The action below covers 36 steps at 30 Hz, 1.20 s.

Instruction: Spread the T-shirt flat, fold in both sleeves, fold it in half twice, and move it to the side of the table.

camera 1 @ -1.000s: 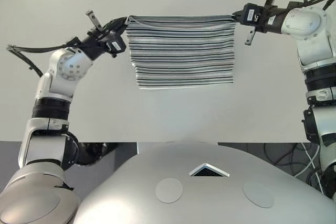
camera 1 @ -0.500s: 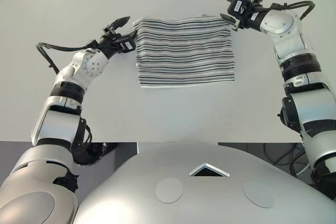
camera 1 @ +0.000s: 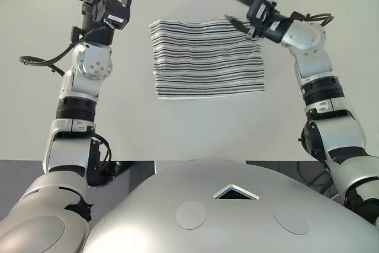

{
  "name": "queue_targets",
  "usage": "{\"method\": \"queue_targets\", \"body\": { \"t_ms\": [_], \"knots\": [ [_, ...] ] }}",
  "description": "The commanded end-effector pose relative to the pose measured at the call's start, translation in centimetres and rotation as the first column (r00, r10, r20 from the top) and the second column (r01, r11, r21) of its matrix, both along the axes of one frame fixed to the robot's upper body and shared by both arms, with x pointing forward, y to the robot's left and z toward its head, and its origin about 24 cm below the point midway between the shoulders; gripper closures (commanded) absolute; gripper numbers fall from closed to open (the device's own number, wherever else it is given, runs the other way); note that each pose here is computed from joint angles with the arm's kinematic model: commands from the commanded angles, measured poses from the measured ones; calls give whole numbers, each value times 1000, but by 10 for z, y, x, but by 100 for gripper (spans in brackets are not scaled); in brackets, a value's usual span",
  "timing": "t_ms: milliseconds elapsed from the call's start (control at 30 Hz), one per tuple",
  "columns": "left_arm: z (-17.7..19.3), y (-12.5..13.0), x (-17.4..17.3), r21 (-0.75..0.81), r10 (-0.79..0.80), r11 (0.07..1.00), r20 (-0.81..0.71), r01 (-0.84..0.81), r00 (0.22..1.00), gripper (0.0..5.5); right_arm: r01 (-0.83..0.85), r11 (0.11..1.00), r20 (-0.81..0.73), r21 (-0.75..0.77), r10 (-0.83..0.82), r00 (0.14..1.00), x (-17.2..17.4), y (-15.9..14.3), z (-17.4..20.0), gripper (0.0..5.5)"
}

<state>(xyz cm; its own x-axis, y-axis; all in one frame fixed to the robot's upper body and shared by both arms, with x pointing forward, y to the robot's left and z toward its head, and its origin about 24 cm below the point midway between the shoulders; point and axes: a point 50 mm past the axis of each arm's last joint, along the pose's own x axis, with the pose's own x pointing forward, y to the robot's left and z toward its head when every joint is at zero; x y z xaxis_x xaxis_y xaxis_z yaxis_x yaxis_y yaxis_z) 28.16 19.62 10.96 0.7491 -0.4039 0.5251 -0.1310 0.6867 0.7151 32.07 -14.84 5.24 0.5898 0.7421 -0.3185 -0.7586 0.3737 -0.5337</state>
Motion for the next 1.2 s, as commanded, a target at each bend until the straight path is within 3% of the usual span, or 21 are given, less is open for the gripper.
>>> {"method": "queue_targets", "body": {
  "t_ms": [33,233,367,533,700,800,933,1200],
  "knots": [
    [0,-9,-8,-6,-30,1000,-27,30,999,248,-36,939,33,-342,50,998,7,-11,-19,324],
    [0,-19,-18,12,-75,997,-52,75,996,248,-84,773,18,-629,123,992,20,-24,-26,324],
    [-1,-20,-21,50,-78,995,-86,83,993,248,-243,585,-185,-774,158,970,12,-62,-20,324],
    [-6,-25,-21,83,-80,992,-127,91,989,248,-438,452,-416,-777,155,896,-11,-84,-6,324],
    [-12,-30,-21,109,-87,988,-164,106,983,248,-614,387,-609,-688,153,778,-61,-91,-29,324],
    [-15,-33,-21,122,-90,986,-182,113,979,248,-687,426,-678,-589,202,707,-94,-76,-44,324],
    [-18,-35,-21,150,-98,980,-208,131,973,248,-691,552,-660,-467,304,688,-111,-26,-42,324],
    [-27,-31,-25,249,-94,955,-266,162,959,248,-559,799,-727,-222,247,641,-131,32,-24,324]
  ]
}}
